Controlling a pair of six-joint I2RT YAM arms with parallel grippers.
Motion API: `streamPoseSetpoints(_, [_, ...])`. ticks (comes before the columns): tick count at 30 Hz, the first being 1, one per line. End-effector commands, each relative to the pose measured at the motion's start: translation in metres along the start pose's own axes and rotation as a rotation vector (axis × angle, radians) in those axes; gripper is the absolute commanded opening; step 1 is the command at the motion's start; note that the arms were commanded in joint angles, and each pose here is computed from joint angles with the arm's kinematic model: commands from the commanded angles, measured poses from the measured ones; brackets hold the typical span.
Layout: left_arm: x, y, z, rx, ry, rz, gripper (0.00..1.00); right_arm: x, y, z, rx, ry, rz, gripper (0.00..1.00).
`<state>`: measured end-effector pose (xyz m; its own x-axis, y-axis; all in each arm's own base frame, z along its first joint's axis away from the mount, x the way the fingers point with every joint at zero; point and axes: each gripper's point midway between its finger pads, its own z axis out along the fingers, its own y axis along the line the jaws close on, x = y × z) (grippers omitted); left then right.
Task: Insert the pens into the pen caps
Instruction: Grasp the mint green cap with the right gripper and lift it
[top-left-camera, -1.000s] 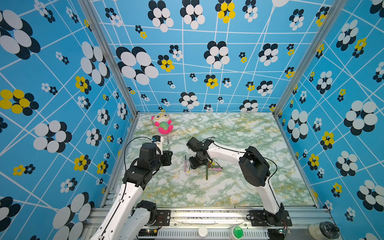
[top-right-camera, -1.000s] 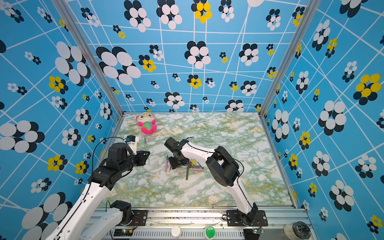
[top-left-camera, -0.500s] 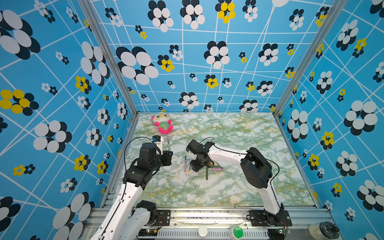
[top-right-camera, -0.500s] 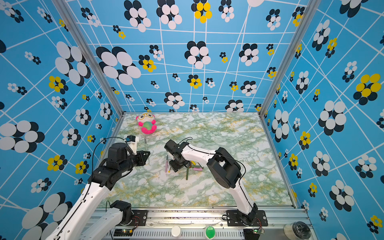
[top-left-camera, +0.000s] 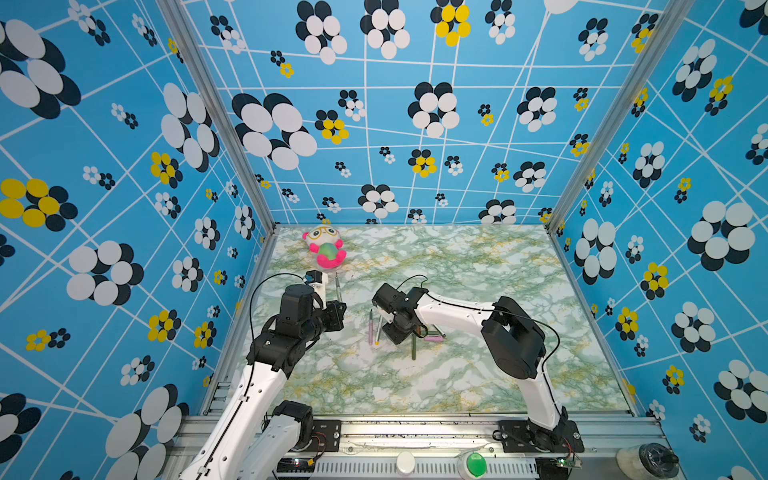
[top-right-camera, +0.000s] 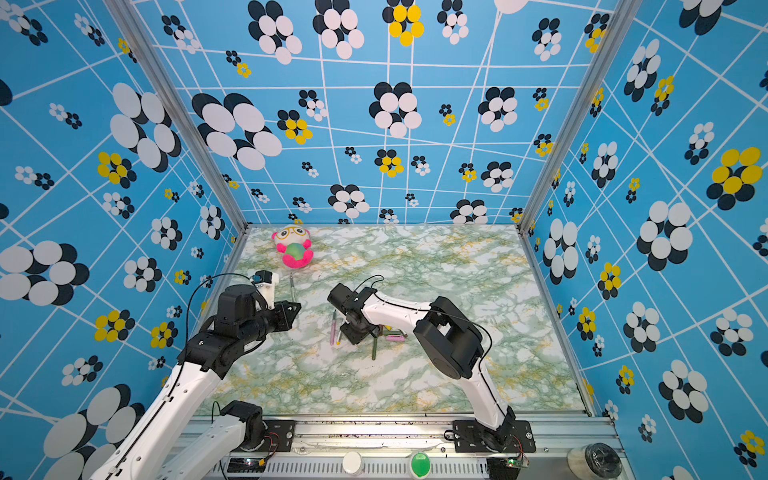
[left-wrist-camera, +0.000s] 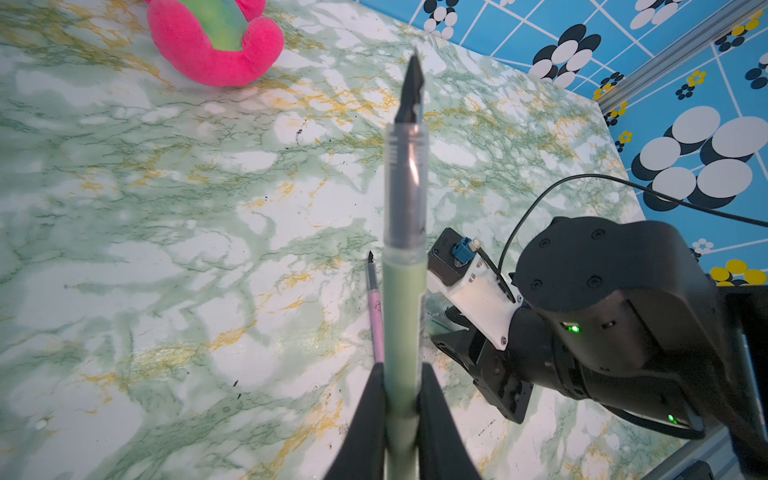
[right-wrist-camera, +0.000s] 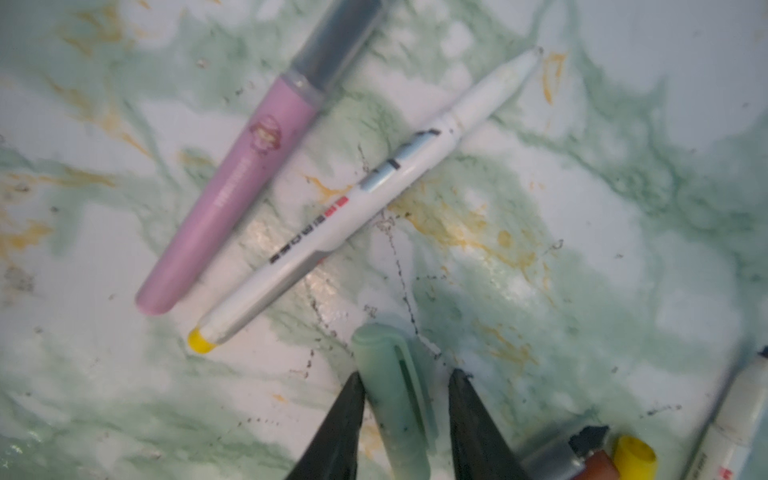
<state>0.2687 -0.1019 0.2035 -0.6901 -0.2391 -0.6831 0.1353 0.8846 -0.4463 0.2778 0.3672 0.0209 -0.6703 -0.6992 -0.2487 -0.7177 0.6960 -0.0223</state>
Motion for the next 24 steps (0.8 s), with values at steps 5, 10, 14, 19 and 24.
streamPoseSetpoints(5, [-0.001, -0.002, 0.002, 0.019, -0.001, -0.017, 0.0, 0.04, -0.007, 0.02, 0.055, 0.143, -0.002, 0.24])
streamPoseSetpoints(10, [-0.002, -0.003, 0.001, 0.024, -0.002, -0.017, 0.0, 0.042, -0.011, 0.029, 0.079, 0.16, 0.014, 0.19])
streamPoseSetpoints(14, [-0.002, -0.005, 0.002, 0.032, 0.002, -0.017, 0.0, 0.033, -0.012, 0.023, 0.079, 0.126, 0.045, 0.17])
streamPoseSetpoints(19, [-0.001, -0.01, 0.005, 0.062, 0.012, -0.021, 0.0, 0.017, -0.01, 0.008, 0.044, 0.07, 0.089, 0.17])
streamPoseSetpoints(24, [0.001, -0.013, 0.008, 0.085, 0.025, -0.022, 0.0, 0.006, -0.013, -0.003, 0.017, 0.032, 0.138, 0.17])
